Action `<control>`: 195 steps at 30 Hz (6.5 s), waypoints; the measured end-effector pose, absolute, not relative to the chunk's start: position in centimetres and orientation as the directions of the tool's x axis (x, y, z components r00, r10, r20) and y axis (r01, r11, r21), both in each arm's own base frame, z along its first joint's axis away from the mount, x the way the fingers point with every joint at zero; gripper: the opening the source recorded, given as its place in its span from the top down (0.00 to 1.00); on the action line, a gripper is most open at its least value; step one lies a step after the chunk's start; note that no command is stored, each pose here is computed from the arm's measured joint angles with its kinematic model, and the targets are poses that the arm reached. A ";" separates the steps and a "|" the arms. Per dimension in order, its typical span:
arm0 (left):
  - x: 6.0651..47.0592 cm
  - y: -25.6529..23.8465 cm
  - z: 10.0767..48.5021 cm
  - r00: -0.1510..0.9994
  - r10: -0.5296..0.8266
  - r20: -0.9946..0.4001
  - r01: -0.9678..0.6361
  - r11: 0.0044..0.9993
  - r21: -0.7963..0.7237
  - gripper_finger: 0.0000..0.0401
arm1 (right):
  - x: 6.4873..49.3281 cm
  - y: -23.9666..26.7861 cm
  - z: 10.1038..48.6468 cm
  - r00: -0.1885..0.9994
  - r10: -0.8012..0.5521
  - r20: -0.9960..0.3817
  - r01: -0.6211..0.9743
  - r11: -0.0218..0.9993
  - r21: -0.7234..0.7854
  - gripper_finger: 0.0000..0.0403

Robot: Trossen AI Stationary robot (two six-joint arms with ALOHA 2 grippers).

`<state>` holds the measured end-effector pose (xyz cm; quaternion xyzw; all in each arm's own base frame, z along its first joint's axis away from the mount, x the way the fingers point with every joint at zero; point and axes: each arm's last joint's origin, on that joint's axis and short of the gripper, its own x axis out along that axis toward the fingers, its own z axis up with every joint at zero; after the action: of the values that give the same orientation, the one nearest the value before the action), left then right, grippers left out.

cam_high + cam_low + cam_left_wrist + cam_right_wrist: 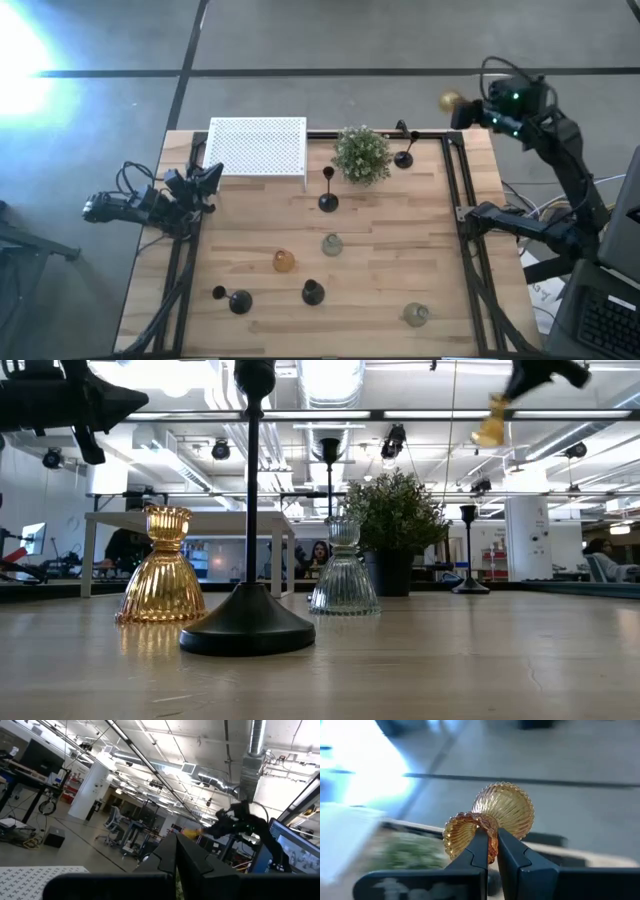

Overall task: Pick & Place candle stick holders
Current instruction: Put the top yellow glass candle holder on the shelf

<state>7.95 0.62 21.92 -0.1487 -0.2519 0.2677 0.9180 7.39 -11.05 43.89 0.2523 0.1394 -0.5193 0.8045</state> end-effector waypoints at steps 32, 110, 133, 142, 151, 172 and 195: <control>12.4 -0.3 38.0 0.864 0.478 -0.158 -0.473 0.878 0.073 0.50 | 30.5 -10.2 47.3 0.840 0.104 -0.532 0.133 0.912 0.388 0.97; 30.0 4.6 40.7 0.894 0.028 -0.448 0.013 0.996 0.090 0.57 | 35.6 -9.3 43.4 0.760 0.274 -0.589 0.039 0.886 0.462 0.97; 29.9 4.8 40.6 0.890 0.045 -0.453 0.006 0.994 0.110 0.68 | 35.3 -9.4 43.0 0.745 0.266 -0.611 0.073 0.879 0.472 0.80; 29.2 4.9 41.1 0.891 0.095 -0.444 -0.034 0.989 0.142 0.68 | 34.4 -9.6 42.6 0.690 0.274 -0.670 0.126 0.866 0.484 0.58; 26.0 5.0 42.8 0.892 0.256 -0.373 -0.191 0.960 0.204 0.68 | 31.0 -10.2 43.8 0.640 0.123 -0.759 0.290 0.876 0.386 0.52; 19.6 11.0 33.8 0.834 0.547 0.072 -0.546 0.837 -0.039 0.68 | 19.4 -7.4 40.5 0.670 -0.383 -0.636 0.671 0.678 0.299 0.62; 24.0 19.1 25.2 0.735 0.676 0.047 -0.675 0.737 -0.035 0.68 | 14.6 -5.9 32.7 0.754 -0.496 -0.431 0.657 0.570 0.493 0.67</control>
<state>23.96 19.10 25.24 -0.0077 -0.0285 0.3626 0.9315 14.63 -5.91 32.69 0.3274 0.1231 -0.3286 0.8773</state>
